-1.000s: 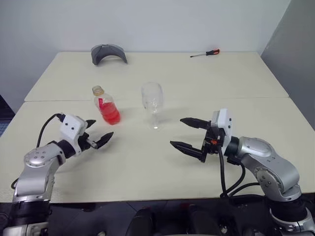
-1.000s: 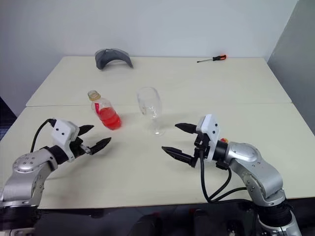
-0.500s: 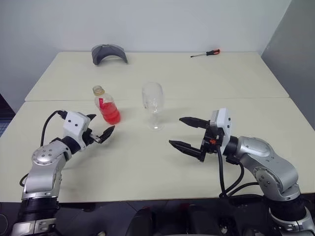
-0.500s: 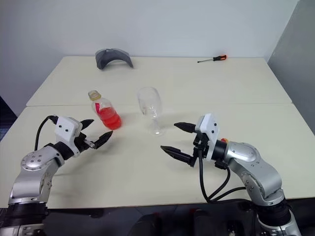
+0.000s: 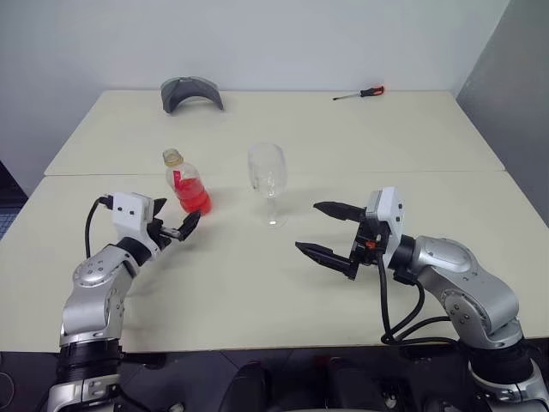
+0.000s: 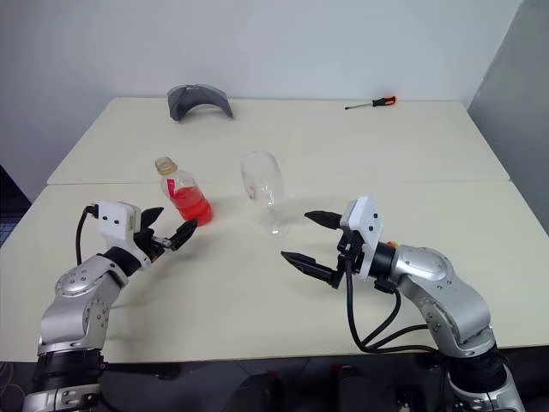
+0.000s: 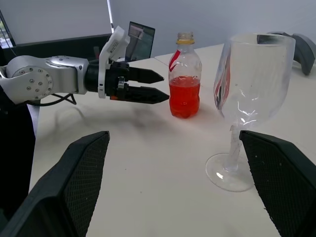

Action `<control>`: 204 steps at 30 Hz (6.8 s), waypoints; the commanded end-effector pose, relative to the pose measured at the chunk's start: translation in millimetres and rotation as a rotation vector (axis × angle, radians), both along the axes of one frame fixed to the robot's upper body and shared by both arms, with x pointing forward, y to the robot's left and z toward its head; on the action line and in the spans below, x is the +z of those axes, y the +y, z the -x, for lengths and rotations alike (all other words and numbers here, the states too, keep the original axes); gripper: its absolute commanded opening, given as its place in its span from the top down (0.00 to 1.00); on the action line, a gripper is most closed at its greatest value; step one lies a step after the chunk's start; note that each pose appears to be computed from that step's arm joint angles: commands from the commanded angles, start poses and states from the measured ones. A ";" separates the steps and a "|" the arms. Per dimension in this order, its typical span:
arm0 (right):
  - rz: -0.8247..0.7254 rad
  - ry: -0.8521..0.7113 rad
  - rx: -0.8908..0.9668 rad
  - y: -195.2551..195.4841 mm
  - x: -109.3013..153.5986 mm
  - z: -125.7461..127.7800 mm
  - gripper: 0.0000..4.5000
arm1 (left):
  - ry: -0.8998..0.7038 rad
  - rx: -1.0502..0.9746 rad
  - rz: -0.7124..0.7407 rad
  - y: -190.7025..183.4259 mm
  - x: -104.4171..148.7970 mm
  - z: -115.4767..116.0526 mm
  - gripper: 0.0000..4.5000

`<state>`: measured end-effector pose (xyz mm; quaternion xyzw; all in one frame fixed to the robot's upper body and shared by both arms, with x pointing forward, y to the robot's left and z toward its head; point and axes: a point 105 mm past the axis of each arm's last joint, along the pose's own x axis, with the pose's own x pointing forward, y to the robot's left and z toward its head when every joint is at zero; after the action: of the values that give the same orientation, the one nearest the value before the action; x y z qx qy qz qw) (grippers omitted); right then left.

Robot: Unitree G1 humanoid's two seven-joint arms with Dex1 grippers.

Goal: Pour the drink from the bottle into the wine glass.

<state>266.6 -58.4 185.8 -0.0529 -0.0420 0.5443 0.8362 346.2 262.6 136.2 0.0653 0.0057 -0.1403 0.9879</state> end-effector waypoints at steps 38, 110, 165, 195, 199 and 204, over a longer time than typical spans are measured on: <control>-0.013 -0.064 -0.009 2.1 18.9 1.1 0.00 | -0.107 -0.075 0.023 -17.9 5.2 -63.5 0.18; -0.101 -0.144 -0.137 25.5 73.2 -45.9 0.00 | -0.428 -0.431 -0.763 -75.6 145.9 -85.0 0.77; -0.093 -0.154 -0.134 26.6 70.8 -48.4 0.00 | -0.633 -0.383 -1.373 -84.9 174.7 -81.7 0.77; -0.095 -0.167 -0.127 27.9 72.3 -50.6 0.00 | -0.661 -0.379 -1.459 -87.4 184.5 -81.0 0.77; -0.092 -0.169 -0.125 27.9 71.9 -50.4 0.00 | -0.660 -0.383 -1.466 -86.8 183.0 -80.8 0.77; -0.090 -0.175 -0.124 27.9 72.1 -50.3 0.00 | -0.661 -0.383 -1.470 -87.1 183.9 -80.7 0.77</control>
<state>320.8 -31.4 243.5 -0.0551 -0.1052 0.4804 0.8690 430.9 173.5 290.6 0.7304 -0.1754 -0.2730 0.6010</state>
